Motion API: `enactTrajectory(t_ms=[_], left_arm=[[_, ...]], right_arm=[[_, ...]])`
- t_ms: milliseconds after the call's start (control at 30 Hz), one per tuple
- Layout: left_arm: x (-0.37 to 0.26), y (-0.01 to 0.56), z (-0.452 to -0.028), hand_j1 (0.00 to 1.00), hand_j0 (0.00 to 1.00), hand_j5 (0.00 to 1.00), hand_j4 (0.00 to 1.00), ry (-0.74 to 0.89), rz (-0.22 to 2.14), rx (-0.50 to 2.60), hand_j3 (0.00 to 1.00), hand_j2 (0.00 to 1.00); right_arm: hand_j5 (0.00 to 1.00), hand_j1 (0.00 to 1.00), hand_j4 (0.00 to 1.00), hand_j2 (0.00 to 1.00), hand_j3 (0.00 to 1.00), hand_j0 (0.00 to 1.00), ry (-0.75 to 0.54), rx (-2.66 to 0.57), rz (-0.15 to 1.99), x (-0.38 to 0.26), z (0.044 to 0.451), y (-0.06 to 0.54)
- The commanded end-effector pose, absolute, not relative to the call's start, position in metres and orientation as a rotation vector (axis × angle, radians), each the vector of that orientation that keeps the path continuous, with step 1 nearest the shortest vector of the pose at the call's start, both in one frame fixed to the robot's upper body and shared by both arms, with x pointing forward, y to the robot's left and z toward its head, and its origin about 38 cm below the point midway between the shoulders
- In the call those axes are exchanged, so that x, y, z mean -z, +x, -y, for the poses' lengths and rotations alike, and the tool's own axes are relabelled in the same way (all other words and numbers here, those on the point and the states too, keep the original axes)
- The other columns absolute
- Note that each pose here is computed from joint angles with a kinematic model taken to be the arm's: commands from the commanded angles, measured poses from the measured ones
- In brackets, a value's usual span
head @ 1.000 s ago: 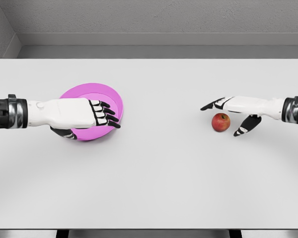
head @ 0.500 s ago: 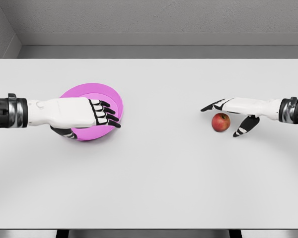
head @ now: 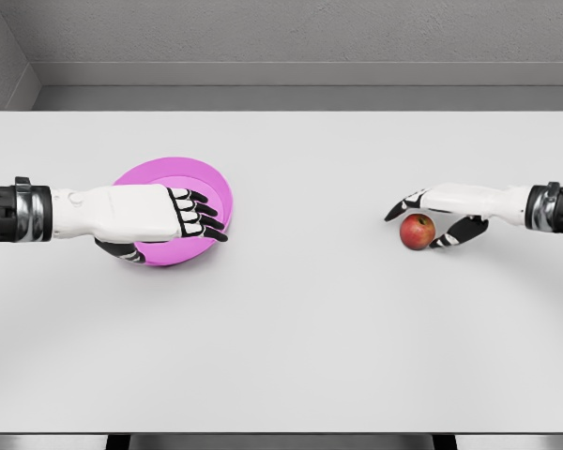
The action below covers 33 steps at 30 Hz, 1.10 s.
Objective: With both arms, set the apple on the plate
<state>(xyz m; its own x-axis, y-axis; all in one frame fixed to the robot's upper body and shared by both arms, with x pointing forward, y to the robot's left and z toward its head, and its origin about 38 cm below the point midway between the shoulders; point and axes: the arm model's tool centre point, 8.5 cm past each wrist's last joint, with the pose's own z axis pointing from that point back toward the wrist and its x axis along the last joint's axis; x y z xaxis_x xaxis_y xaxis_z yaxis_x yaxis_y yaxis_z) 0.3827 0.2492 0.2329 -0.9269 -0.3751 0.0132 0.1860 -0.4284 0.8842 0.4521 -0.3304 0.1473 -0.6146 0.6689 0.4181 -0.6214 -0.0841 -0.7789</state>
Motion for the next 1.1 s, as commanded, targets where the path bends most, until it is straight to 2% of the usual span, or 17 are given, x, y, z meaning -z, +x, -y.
enactTrajectory(t_ms=[0, 133, 200, 367, 500, 667, 867, 900, 933, 967, 1000, 1067], left_arm=[[-0.233, 0.383, -0.25, 1.0, 1.0, 1.0, 1.0, 0.263, 1.449, 2.384, 1.0, 1.0], [-0.233, 0.383, -0.25, 1.0, 1.0, 1.0, 1.0, 0.263, 1.447, 2.385, 1.0, 1.0], [-0.233, 0.383, -0.249, 1.0, 1.0, 1.0, 1.0, 0.261, 1.446, 2.385, 1.0, 1.0], [-0.233, 0.383, -0.249, 1.0, 1.0, 1.0, 1.0, 0.261, 1.446, 2.385, 1.0, 1.0], [-0.233, 0.383, -0.249, 1.0, 1.0, 1.0, 1.0, 0.262, 1.449, 2.385, 1.0, 1.0], [-0.242, 0.395, -0.262, 1.0, 1.0, 1.0, 1.0, 0.316, 1.431, 2.354, 1.0, 1.0], [-0.246, 0.402, -0.272, 1.0, 1.0, 1.0, 1.0, 0.348, 1.419, 2.326, 1.0, 1.0], [-0.246, 0.402, -0.272, 1.0, 1.0, 1.0, 1.0, 0.348, 1.419, 2.326, 1.0, 1.0], [-0.246, 0.402, -0.271, 1.0, 1.0, 1.0, 1.0, 0.346, 1.418, 2.328, 1.0, 1.0], [-0.246, 0.402, -0.271, 1.0, 1.0, 1.0, 1.0, 0.346, 1.418, 2.328, 1.0, 1.0], [-0.245, 0.402, -0.27, 1.0, 1.0, 1.0, 1.0, 0.345, 1.42, 2.328, 1.0, 1.0], [-0.245, 0.402, -0.269, 1.0, 1.0, 1.0, 1.0, 0.343, 1.422, 2.33, 1.0, 1.0]], right_arm=[[0.62, 0.62, 0.62, 0.62, 0.62, 0.62, -0.05, -1.821, 1.29, -0.147, 0.328, 0.453], [0.61, 0.61, 0.61, 0.61, 0.61, 0.61, -0.048, -1.822, 1.29, -0.147, 0.327, 0.453], [0.52, 0.52, 0.52, 0.52, 0.52, 0.52, -0.038, -1.828, 1.285, -0.144, 0.325, 0.452], [0.4, 0.4, 0.4, 0.4, 0.4, 0.4, -0.036, -1.824, 1.288, -0.144, 0.324, 0.452], [0.4, 0.4, 0.4, 0.4, 0.4, 0.4, -0.032, -1.823, 1.307, -0.148, 0.321, 0.452], [0.41, 0.41, 0.41, 0.41, 0.41, 0.41, 0.149, -1.979, 1.476, -0.163, 0.221, 0.439], [0.43, 0.43, 0.43, 0.43, 0.43, 0.43, 0.241, -2.032, 1.513, -0.159, 0.175, 0.435], [0.45, 0.45, 0.45, 0.45, 0.45, 0.45, 0.236, -2.03, 1.509, -0.159, 0.177, 0.436], [0.5, 0.5, 0.5, 0.5, 0.5, 0.5, 0.231, -2.031, 1.512, -0.16, 0.177, 0.437], [0.84, 0.84, 0.84, 0.84, 0.84, 0.84, 0.225, -2.03, 1.516, -0.162, 0.177, 0.438], [1.0, 1.0, 1.0, 1.0, 1.0, 1.0, 0.218, -2.03, 1.515, -0.163, 0.18, 0.438], [1.0, 1.0, 1.0, 1.0, 1.0, 1.0, 0.214, -2.03, 1.522, -0.166, 0.179, 0.439]])
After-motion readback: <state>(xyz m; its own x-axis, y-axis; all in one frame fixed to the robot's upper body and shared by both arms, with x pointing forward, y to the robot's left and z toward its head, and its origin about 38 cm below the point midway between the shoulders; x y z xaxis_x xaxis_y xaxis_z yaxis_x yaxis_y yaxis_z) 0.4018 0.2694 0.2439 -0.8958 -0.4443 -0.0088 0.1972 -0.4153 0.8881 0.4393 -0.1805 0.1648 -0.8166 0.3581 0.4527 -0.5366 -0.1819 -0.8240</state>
